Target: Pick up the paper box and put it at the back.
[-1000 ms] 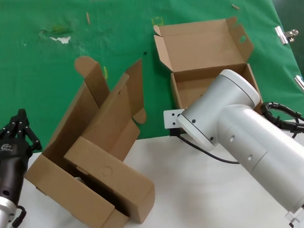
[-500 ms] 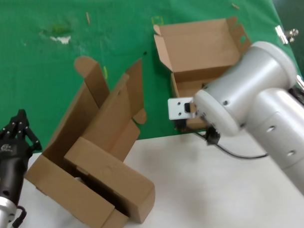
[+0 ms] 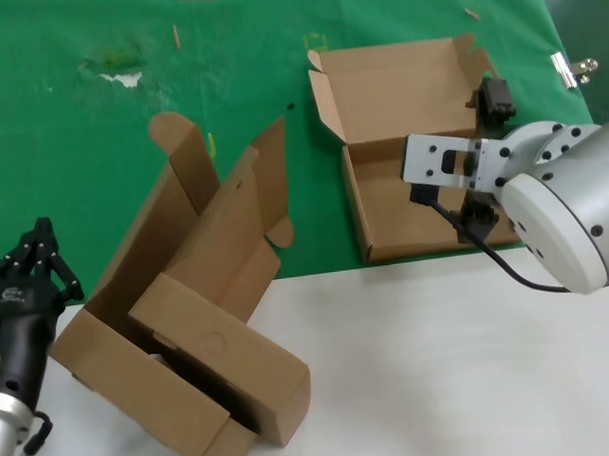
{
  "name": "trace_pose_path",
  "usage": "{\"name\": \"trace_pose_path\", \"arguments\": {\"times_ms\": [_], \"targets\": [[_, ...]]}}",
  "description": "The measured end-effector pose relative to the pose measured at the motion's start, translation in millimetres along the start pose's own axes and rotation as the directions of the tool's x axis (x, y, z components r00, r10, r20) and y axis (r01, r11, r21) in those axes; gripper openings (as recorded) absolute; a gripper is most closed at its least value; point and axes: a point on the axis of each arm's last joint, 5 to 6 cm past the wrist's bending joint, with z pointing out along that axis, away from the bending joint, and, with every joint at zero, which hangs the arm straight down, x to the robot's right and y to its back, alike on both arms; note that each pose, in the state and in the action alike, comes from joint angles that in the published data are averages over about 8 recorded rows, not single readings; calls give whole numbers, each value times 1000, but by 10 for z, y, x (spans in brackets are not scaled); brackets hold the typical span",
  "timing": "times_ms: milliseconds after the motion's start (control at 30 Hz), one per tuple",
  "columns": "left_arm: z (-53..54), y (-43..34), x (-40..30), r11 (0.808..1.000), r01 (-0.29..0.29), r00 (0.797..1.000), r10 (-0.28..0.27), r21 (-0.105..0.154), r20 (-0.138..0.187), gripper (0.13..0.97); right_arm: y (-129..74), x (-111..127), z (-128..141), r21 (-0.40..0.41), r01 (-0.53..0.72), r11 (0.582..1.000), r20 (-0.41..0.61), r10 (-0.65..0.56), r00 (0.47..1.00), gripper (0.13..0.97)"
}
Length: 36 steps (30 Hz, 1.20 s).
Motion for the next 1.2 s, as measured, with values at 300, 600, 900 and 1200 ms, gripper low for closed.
{"name": "trace_pose_path", "arguments": {"times_ms": [300, 600, 900, 1200], "targets": [[0, 0, 0, 1000, 0, 1000, 0, 0, 0, 172, 5, -141, 102, 143, -4, 990, 43, -2, 999, 929], [0, 0, 0, 1000, 0, 1000, 0, 0, 0, 262, 21, -356, 233, 349, -58, 935, 92, 27, 995, 961], [0, 0, 0, 1000, 0, 1000, 0, 0, 0, 418, 69, -566, 333, 522, -160, 838, 125, 110, 986, 966], [0, 0, 0, 1000, 0, 1000, 0, 0, 0, 542, 159, -761, 410, 639, -283, 716, 154, 241, 958, 966]]}}
